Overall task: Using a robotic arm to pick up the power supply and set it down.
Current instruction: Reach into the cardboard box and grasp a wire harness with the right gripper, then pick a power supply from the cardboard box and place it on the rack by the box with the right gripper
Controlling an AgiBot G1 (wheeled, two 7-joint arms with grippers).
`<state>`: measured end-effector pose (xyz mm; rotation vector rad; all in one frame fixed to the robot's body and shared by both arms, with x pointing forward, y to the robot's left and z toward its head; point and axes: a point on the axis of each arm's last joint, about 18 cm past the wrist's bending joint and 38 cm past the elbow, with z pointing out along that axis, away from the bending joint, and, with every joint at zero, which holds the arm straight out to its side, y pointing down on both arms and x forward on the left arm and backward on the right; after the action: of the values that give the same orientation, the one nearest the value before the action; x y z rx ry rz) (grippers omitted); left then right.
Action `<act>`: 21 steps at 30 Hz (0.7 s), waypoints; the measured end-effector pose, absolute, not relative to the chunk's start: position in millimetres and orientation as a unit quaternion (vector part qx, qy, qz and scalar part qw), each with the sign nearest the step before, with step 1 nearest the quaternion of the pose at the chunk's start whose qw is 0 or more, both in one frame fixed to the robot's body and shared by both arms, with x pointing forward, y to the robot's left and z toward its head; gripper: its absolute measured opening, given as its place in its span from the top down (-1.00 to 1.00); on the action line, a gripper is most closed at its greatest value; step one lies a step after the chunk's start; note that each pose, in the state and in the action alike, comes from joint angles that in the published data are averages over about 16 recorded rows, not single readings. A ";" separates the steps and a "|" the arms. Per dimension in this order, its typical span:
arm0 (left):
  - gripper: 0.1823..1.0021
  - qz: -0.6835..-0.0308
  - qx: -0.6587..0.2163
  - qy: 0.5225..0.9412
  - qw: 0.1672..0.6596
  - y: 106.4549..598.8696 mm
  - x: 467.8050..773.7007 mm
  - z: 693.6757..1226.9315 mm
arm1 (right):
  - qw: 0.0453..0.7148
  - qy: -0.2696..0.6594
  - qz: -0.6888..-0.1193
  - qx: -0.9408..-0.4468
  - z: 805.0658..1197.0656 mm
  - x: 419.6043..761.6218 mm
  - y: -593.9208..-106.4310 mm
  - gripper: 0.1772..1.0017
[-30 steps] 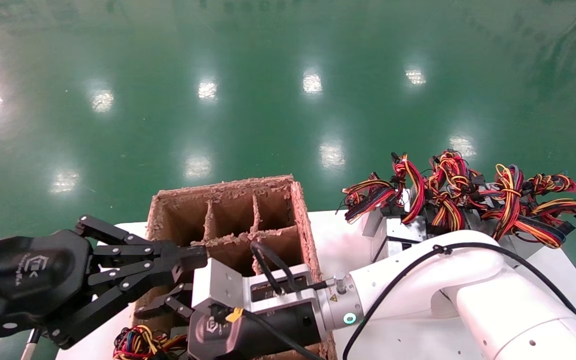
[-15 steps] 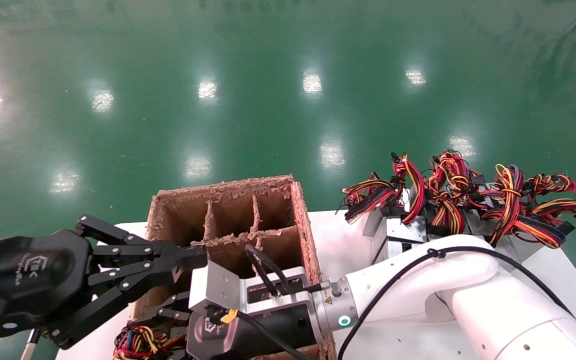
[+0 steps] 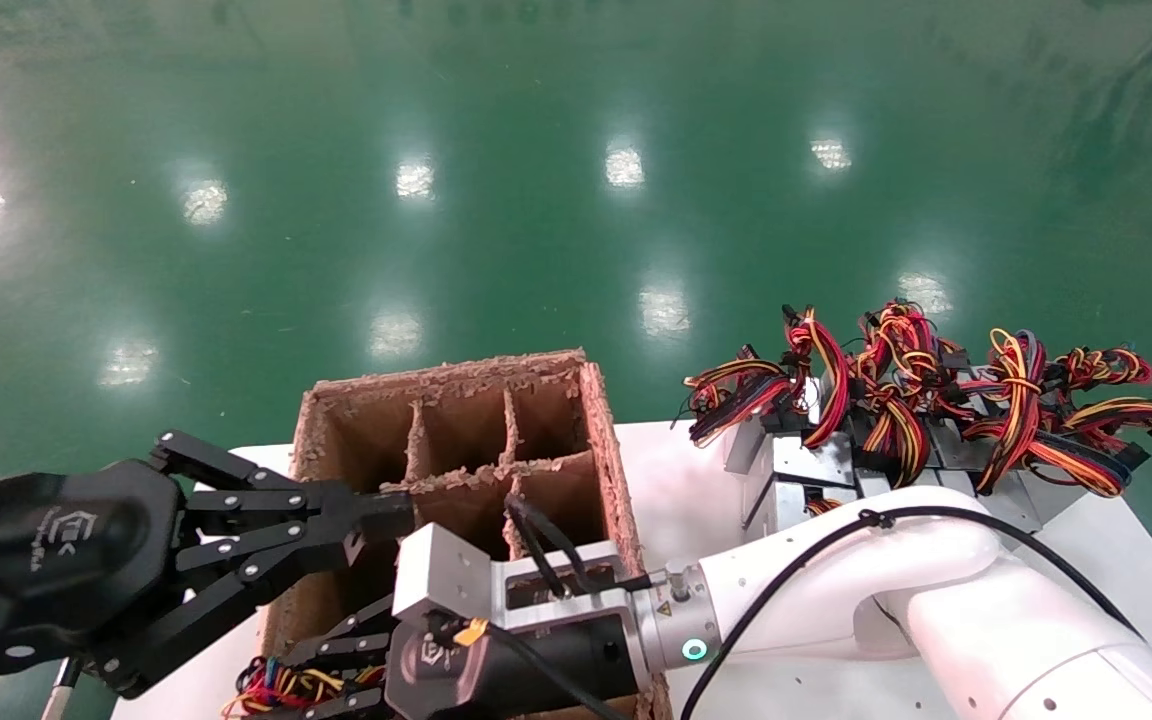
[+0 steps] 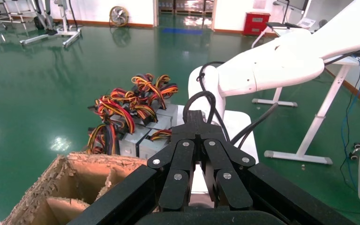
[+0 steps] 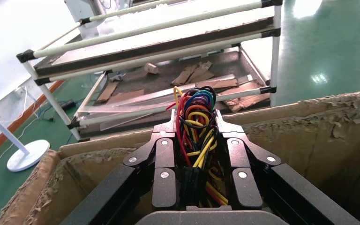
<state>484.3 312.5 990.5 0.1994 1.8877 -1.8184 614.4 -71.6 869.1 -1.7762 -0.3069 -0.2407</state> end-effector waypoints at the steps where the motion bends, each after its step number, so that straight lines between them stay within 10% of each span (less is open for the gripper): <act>1: 0.98 -0.669 0.073 0.695 0.254 312.5 484.3 990.5 | 0.616 -0.133 -0.105 -0.769 869.4 614.6 -72.6 0.52; 21: 0.98 -0.669 0.073 0.695 0.254 312.5 484.3 990.5 | 0.641 -0.152 -0.110 -0.744 892.7 609.4 -88.6 0.68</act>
<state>484.3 312.5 990.5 0.1994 1.8877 -1.8184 609.4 -88.6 892.7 -1.6976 -0.3469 -0.2500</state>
